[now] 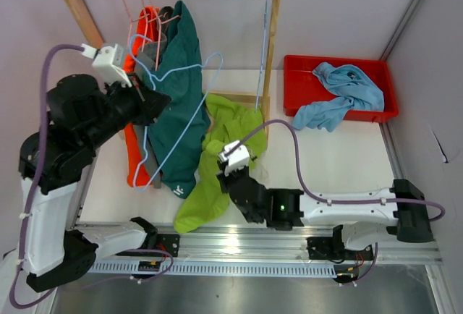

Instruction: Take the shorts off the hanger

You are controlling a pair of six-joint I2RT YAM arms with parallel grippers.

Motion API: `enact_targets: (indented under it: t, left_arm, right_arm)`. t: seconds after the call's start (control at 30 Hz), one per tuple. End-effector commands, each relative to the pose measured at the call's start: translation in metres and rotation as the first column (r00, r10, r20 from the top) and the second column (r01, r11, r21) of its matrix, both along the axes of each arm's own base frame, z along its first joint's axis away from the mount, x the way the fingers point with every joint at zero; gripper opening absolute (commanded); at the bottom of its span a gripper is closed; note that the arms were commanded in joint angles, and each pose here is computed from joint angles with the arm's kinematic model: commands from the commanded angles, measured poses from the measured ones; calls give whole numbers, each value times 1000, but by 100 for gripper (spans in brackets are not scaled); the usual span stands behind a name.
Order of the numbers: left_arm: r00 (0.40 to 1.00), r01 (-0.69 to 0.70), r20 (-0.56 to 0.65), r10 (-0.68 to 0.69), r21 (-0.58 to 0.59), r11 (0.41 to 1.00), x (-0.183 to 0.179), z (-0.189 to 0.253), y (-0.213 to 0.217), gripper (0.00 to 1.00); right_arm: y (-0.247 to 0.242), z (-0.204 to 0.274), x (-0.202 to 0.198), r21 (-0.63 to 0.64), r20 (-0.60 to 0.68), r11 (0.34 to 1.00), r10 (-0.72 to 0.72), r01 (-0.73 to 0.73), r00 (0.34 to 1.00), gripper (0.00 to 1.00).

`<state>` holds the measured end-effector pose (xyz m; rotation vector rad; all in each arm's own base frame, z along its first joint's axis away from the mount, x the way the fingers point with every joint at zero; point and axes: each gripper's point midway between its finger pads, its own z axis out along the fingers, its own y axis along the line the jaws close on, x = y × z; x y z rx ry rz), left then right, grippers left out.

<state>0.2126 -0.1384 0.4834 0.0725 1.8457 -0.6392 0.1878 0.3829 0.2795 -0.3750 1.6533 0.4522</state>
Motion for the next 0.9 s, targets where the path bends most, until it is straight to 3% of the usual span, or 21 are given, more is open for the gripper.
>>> enact_targets:
  t: [0.0, 0.1, 0.17, 0.3, 0.43, 0.53, 0.57, 0.8, 0.87]
  left_arm:
    - [998, 15, -57, -15, 8, 1000, 20, -28, -18, 0]
    - [999, -18, -49, 19, 33, 999, 34, -46, -18, 0]
    - [999, -31, -40, 32, 34, 999, 40, -58, -19, 0]
    - [999, -45, -14, 45, 5, 999, 48, -64, -23, 0]
    - [998, -49, -22, 50, 47, 998, 54, -77, -22, 0]
    - [997, -75, -20, 77, 84, 994, 55, -88, -15, 0]
    - [997, -79, -14, 81, 92, 993, 55, -89, -13, 0]
    - [996, -84, 7, 84, 96, 992, 63, -95, -16, 0]
    - [996, -94, 17, 92, 101, 990, 67, -94, -16, 0]
  right_arm:
    - [-27, 21, -36, 102, -17, 994, -26, 28, 1000, 0]
    - [-62, 44, -55, 98, 48, 992, -89, 84, 995, 0]
    - [-81, 68, -47, 123, 62, 985, -126, 117, 990, 0]
    - [-124, 124, 12, 162, 109, 967, -214, 195, 971, 0]
    - [-194, 185, 81, 224, 192, 899, -419, 376, 887, 0]
    - [-219, 217, 116, 258, 244, 869, -481, 422, 842, 0]
    - [-246, 221, 136, 270, 247, 829, -551, 490, 797, 0]
    - [-300, 251, 227, 323, 318, 764, -643, 558, 697, 0]
    - [-317, 284, 238, 404, 361, 737, -673, 542, 646, 0]
